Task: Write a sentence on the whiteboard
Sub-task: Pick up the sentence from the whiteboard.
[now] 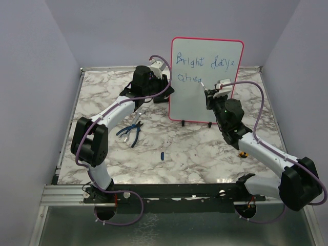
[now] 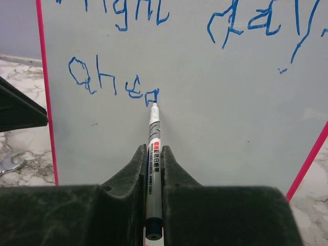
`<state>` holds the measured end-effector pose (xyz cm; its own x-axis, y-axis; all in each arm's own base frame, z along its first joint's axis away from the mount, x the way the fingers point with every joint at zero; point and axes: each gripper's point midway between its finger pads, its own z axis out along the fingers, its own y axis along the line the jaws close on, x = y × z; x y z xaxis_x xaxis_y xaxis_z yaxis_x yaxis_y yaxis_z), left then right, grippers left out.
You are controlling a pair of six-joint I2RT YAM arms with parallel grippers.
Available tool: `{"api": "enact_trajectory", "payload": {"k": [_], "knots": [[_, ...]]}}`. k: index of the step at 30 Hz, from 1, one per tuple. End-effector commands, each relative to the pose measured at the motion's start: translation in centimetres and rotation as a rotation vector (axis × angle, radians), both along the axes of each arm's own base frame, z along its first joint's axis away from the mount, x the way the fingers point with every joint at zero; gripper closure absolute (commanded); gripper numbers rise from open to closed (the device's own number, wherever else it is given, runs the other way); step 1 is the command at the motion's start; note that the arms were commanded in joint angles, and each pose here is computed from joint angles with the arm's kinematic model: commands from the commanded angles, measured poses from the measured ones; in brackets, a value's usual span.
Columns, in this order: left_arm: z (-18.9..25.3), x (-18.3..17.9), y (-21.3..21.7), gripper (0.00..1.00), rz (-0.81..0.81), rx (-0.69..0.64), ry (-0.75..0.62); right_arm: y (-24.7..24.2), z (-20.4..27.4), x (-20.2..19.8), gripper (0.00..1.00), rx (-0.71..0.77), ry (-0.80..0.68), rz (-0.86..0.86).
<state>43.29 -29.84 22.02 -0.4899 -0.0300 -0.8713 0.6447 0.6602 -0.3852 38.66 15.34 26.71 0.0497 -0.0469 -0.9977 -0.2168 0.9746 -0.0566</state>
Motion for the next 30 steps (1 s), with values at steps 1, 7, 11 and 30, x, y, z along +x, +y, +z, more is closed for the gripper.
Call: {"api": "enact_trajectory", "payload": {"k": [1, 7, 11, 30], "knots": [[1.4, -0.6, 0.1, 0.73, -0.003, 0.002, -0.033, -0.7, -0.8, -0.4, 0.99, 0.000, 0.023, -0.028], [1.6, -0.7, 0.1, 0.73, -0.004, 0.000, -0.038, -0.9, -1.2, -0.5, 0.99, -0.001, 0.035, -0.039], [1.5, -0.7, 0.1, 0.73, -0.004, 0.001, -0.037, -1.1, -1.4, -0.5, 0.99, -0.001, 0.038, -0.048], [1.6, -0.7, 0.2, 0.73, -0.002, 0.000, -0.039, -1.2, 0.6, -0.4, 0.99, 0.008, -0.007, -0.051]]}}
